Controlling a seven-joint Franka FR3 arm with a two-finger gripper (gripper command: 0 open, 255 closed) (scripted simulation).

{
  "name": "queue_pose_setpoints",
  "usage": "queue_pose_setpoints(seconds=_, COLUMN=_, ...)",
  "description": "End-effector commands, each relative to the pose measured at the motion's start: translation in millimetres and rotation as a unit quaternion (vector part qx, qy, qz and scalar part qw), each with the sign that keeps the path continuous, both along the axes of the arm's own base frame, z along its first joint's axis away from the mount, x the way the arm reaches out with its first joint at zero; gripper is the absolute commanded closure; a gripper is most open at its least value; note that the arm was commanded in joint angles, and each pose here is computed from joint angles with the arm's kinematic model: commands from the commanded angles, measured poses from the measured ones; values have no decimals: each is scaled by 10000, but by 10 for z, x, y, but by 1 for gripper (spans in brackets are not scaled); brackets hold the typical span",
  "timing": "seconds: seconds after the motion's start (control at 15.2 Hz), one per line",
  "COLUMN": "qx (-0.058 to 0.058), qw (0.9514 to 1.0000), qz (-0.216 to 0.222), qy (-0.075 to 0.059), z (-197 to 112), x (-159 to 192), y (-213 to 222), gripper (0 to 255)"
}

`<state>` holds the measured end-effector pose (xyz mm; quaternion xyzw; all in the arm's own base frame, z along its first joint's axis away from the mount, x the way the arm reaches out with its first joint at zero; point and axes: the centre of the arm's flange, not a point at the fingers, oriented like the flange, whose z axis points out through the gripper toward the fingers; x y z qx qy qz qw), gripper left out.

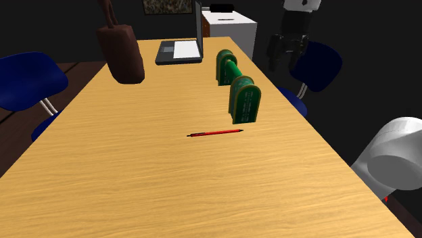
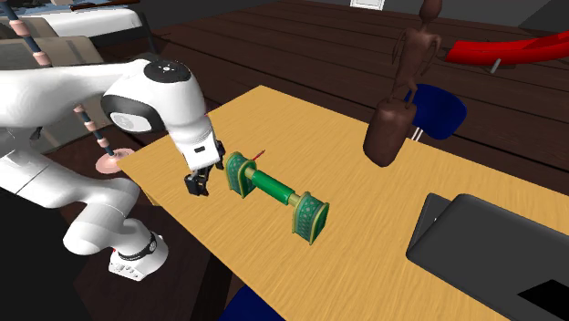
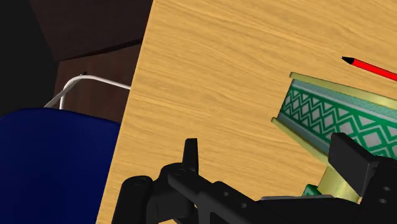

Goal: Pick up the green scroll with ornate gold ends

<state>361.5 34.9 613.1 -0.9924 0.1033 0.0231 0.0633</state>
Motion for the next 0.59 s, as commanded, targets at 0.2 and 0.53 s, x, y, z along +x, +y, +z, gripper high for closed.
queue_pose_setpoints(seconds=0.2, qx=-170, qw=9972, qz=-700, qy=209, z=-63, x=686, y=262, gripper=0)
queue_pose_setpoints(seconds=0.53, qx=-344, qw=9890, qz=-1379, qy=413, z=-161, x=1370, y=427, gripper=0)
